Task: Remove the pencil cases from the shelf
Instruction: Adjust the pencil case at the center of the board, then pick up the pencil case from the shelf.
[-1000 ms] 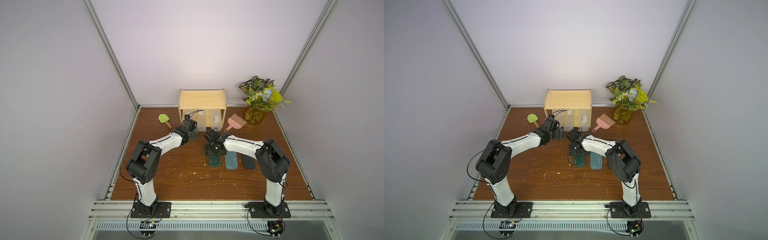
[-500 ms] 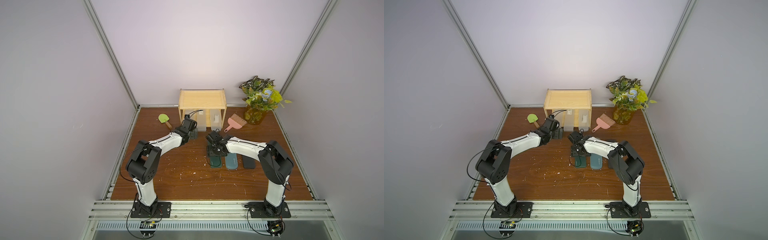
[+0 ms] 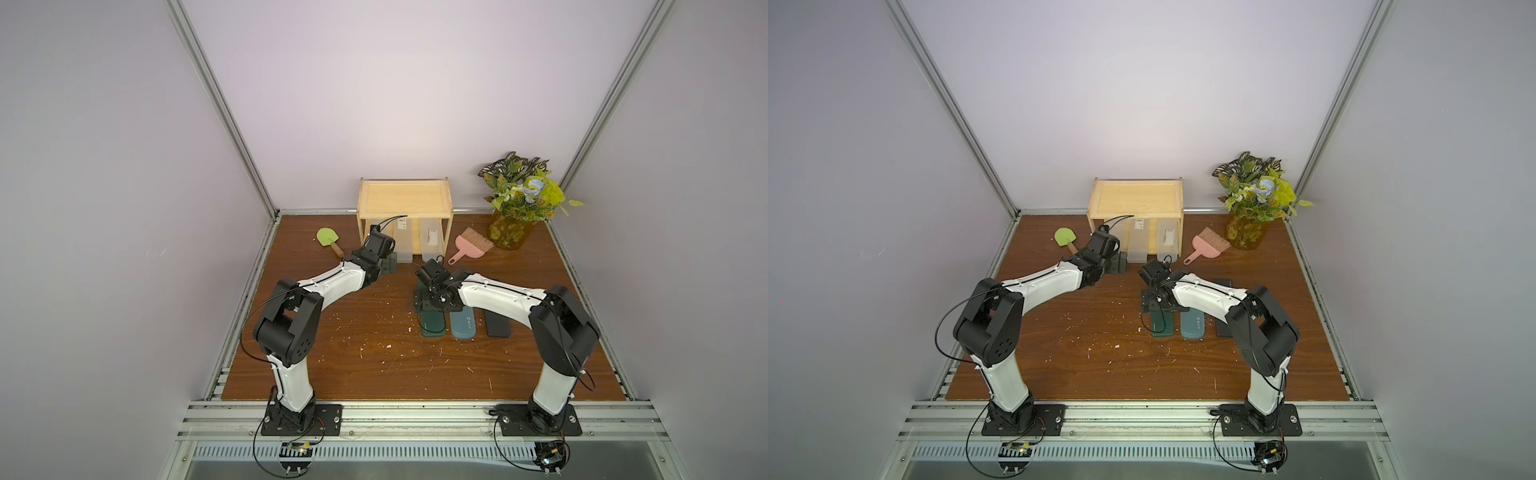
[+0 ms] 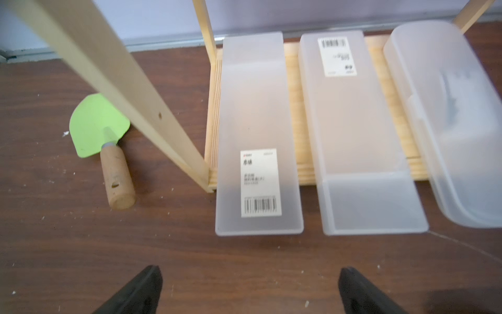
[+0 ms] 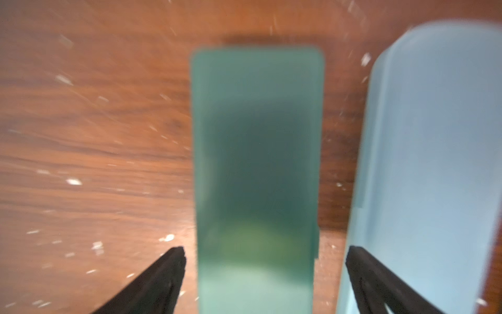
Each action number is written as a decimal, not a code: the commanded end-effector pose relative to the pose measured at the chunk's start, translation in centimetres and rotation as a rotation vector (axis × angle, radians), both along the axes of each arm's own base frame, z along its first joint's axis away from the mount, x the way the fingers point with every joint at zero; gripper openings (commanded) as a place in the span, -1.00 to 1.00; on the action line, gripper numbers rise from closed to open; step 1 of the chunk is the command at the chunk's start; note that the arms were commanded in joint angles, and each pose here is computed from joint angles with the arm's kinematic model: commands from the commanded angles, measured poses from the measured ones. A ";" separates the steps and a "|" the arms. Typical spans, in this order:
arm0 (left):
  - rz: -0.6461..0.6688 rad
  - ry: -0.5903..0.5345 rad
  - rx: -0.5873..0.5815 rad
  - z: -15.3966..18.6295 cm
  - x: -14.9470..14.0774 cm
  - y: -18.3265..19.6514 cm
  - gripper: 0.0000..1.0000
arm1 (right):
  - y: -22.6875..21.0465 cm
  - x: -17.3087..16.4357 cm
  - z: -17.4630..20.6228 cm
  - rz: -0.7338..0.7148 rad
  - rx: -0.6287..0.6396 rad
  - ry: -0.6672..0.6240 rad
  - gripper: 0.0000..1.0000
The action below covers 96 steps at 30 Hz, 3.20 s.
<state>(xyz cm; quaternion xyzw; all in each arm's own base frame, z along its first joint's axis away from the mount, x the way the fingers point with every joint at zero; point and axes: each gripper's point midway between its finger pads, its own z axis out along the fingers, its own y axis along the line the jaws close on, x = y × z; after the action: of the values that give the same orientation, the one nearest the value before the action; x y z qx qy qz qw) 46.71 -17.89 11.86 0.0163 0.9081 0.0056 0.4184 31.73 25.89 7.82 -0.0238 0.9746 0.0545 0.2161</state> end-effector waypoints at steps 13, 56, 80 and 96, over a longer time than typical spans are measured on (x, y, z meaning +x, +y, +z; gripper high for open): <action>0.002 0.053 -0.056 -2.1 2.0 0.0 0.98 | -1.3 0.1 9.2 0.012 0.107 -0.214 0.98; 0.041 0.129 -0.067 -6.0 4.0 1.5 0.48 | -1.9 0.4 8.4 0.027 0.095 -0.221 0.98; 0.055 0.062 -0.101 -1.1 -0.8 3.0 -0.09 | -1.3 0.2 9.8 0.075 0.141 -0.262 0.98; 0.028 0.055 -0.123 1.7 -8.2 0.9 -0.10 | -2.2 -1.3 11.4 0.130 0.188 -0.306 0.98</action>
<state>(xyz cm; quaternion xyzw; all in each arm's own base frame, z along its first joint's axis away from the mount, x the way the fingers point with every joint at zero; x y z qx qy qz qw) 40.13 -17.17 13.57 -0.0105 0.9156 -0.0544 0.3983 30.49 23.60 17.74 -0.0664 0.9270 0.1384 0.3421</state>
